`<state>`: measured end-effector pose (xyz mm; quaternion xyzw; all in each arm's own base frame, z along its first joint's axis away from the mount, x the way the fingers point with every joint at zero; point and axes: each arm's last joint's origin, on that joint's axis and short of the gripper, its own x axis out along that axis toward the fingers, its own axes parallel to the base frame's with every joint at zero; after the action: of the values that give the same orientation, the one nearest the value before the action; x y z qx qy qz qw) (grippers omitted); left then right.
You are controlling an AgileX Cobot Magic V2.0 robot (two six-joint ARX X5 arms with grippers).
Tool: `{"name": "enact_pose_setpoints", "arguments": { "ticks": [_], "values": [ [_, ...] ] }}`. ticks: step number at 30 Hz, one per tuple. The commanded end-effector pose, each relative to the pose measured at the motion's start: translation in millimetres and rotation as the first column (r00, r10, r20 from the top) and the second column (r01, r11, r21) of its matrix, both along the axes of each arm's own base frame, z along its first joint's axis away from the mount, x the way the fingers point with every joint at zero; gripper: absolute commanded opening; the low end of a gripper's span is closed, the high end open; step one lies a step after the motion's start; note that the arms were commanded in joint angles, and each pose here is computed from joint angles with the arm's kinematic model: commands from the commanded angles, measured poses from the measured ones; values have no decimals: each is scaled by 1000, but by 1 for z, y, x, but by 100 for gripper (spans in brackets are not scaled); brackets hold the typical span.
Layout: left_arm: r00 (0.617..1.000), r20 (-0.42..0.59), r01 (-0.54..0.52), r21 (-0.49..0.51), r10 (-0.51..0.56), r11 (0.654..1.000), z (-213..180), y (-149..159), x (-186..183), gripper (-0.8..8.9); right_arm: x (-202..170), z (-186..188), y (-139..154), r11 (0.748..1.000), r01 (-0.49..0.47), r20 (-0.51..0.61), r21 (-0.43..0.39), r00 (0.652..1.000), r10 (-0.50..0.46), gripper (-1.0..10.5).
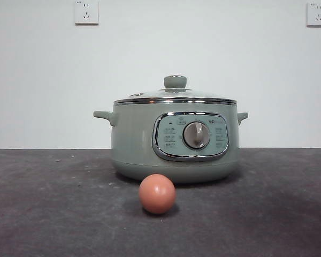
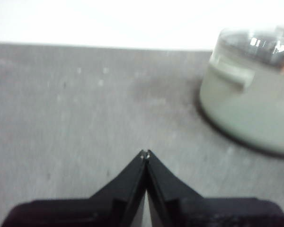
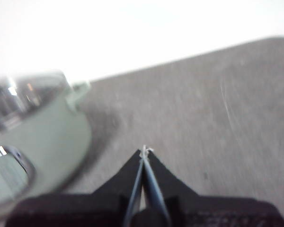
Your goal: Pick up the egg,open the lid,put the egg in the pot,close the lid
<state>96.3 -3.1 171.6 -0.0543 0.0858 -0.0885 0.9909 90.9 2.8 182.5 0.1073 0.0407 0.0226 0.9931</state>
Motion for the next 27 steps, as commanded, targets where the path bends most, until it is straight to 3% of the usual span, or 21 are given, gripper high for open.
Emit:
{"name": "enact_pose_setpoints", "arguments": {
  "ticks": [1, 5, 13, 21, 27],
  "values": [
    [1000, 23, 7, -58, -6, 998, 15, 0, -2, -7, -3, 20, 0, 1000, -3, 51, 23, 999, 2, -10],
    [999, 27, 33, -87, -30, 996, 40, -1, -5, -6, -8, 49, 1, 999, -29, 56, 24, 998, 28, -10],
    [995, -13, 94, -99, -96, 991, 97, -3, -7, -7, -10, 108, 4, 986, -164, -88, -36, 983, 160, -10],
    [970, -95, 215, -92, -224, 972, 151, -6, -5, -6, -5, 163, 8, 941, -325, -259, -94, 921, 292, -10],
    [953, -182, 240, -30, -241, 970, 176, -6, -6, -6, -4, 190, 9, 911, -389, -338, -136, 883, 326, -10]
  ]
}}
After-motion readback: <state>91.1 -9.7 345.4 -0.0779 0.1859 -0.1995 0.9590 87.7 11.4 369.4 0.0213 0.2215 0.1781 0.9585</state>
